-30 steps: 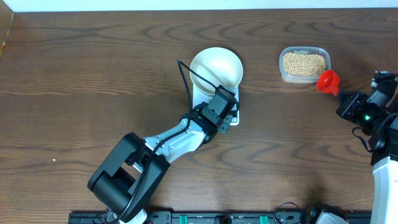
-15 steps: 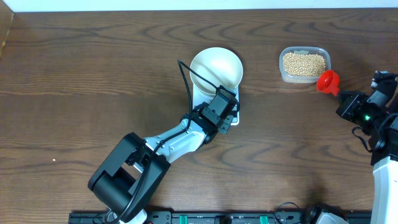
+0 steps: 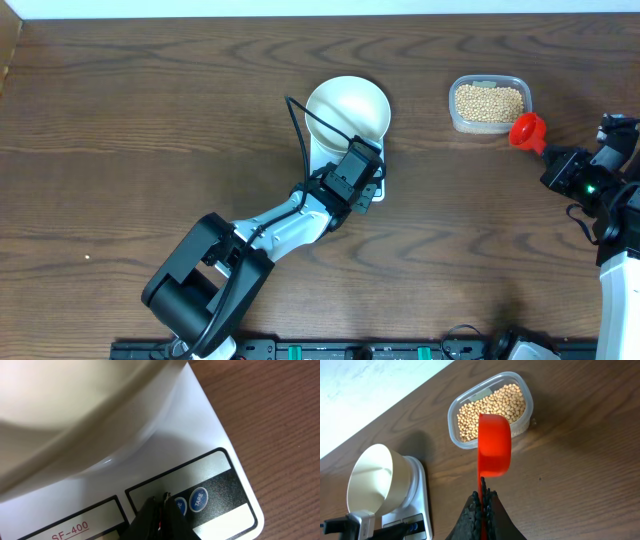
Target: Scoop item into bowl and weigh 50g on scale
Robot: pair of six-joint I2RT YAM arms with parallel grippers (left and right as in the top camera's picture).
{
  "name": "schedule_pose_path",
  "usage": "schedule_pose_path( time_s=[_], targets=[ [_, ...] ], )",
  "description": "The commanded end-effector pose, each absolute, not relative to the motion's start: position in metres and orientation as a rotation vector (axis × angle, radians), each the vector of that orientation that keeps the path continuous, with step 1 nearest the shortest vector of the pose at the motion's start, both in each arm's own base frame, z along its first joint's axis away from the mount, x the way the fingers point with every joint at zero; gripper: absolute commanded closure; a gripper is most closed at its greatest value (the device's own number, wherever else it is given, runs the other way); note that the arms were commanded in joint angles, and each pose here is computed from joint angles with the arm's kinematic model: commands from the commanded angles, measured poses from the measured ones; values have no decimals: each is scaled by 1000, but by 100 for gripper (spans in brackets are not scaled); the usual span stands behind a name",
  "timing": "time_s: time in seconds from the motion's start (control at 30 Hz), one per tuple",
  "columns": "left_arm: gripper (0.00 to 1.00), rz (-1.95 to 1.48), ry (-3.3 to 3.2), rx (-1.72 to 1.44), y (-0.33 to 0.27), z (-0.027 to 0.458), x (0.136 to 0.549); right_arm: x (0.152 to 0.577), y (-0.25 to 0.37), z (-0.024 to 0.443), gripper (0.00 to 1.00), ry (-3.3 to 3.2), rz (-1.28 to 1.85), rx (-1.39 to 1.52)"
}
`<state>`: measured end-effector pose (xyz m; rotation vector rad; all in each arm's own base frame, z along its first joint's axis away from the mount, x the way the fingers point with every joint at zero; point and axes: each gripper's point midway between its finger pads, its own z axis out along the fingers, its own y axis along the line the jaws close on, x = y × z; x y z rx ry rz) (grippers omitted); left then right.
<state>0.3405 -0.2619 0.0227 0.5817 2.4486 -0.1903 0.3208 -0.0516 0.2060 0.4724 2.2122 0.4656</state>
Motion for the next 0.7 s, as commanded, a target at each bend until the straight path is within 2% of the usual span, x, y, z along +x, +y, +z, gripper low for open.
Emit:
schedule_pose_path(
  time_s=[0.0,0.2,0.37,0.67],
  targets=[
    [93,-195,2454,572,-262,21,340,322,-52,214,99,2199,463,443],
    [92,-273,2390,564,-268,61,338,322,-52,214,99,2199,461,439],
    [93,-367,2367,582,-266,103,319,322,-52,214,99,2200,462,439],
    [93,-328,2299,492,-213,183,288,323,-52,214,99,2200,462,440]
  ],
)
